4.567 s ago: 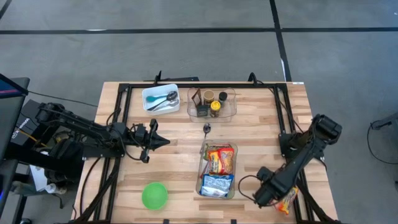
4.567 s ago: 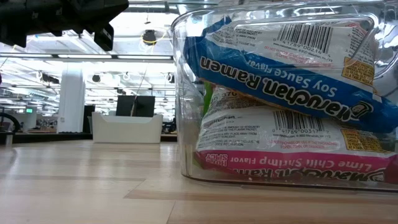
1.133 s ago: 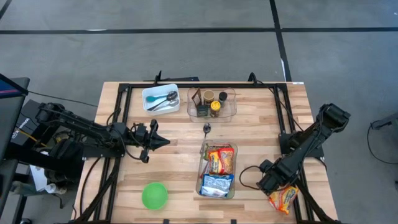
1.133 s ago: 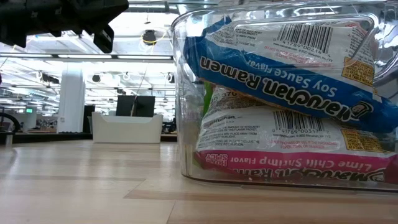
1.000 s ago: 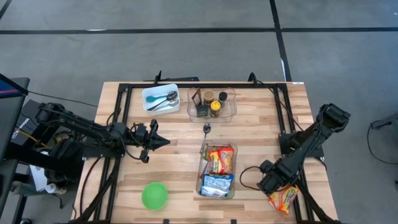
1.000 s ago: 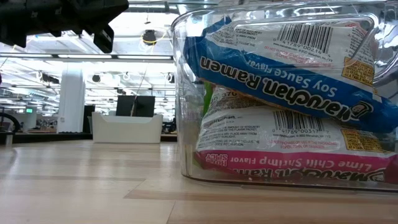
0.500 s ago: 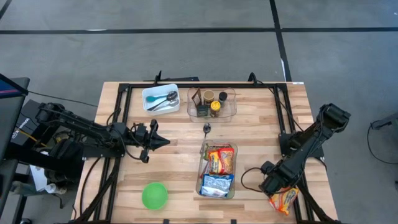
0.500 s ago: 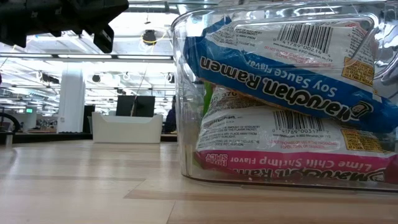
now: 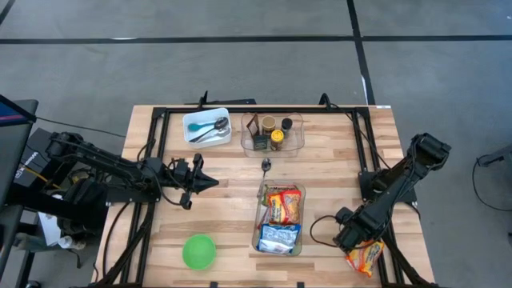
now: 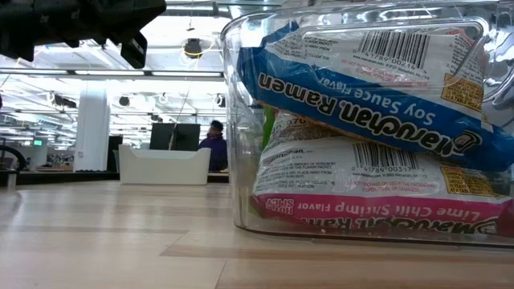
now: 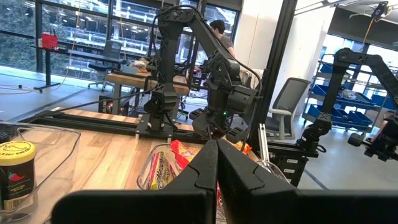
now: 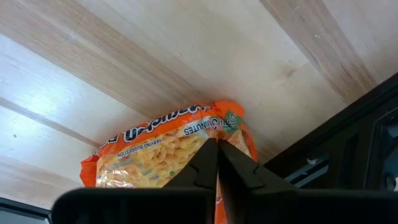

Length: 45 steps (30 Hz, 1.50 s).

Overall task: Pick & Place Food Item
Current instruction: Put the orange noodle pack into the bottom transparent bin

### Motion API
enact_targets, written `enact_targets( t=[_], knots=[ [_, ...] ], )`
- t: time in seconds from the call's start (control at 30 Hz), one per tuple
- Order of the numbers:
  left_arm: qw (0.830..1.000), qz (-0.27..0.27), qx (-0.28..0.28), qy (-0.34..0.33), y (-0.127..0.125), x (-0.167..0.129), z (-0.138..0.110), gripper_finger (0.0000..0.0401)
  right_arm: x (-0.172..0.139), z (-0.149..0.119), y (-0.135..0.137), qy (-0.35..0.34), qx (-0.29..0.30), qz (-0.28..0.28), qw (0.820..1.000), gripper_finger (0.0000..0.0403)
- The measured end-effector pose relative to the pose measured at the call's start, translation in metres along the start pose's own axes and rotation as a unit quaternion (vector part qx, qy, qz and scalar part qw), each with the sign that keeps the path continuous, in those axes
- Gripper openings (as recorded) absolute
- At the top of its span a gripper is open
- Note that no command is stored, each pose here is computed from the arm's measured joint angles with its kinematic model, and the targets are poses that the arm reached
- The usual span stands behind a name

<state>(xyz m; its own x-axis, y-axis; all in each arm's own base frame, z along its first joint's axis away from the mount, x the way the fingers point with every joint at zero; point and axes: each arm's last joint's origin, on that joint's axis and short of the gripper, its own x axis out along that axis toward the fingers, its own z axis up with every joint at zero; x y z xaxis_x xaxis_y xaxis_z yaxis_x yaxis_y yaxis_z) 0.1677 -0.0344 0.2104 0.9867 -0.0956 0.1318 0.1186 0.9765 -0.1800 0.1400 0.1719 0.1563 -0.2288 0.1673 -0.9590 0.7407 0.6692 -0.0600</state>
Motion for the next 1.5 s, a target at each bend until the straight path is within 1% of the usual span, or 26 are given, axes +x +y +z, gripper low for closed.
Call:
enact_targets(
  t=[0.27,0.6,0.77,1.13,1.33,1.5],
  knots=[
    [1.0,0.0,0.0,0.0,0.0,0.0,0.0,0.0,-0.001,0.0,0.0,0.0,-0.022,0.001,1.0,0.0001],
    [1.0,0.0,0.0,0.0,0.0,0.0,0.0,0.0,-0.009,-0.001,0.007,0.0,-0.039,0.019,0.999,0.0],
    [1.0,0.0,0.0,0.0,0.0,0.0,0.0,0.0,-0.017,-0.003,0.013,-0.016,-0.044,0.032,0.998,0.0],
    [1.0,0.001,0.0,0.0,0.0,0.0,0.0,0.0,-0.05,-0.009,0.029,-0.108,-0.075,0.068,0.989,0.0],
    [1.0,0.0,0.0,0.0,0.0,0.0,0.0,0.0,-0.072,-0.013,0.039,-0.168,-0.1,0.099,0.976,0.0],
    [1.0,0.001,0.0,0.0,0.0,0.0,0.0,0.0,-0.089,-0.016,0.046,-0.217,-0.126,0.125,0.96,0.0]
  ],
)
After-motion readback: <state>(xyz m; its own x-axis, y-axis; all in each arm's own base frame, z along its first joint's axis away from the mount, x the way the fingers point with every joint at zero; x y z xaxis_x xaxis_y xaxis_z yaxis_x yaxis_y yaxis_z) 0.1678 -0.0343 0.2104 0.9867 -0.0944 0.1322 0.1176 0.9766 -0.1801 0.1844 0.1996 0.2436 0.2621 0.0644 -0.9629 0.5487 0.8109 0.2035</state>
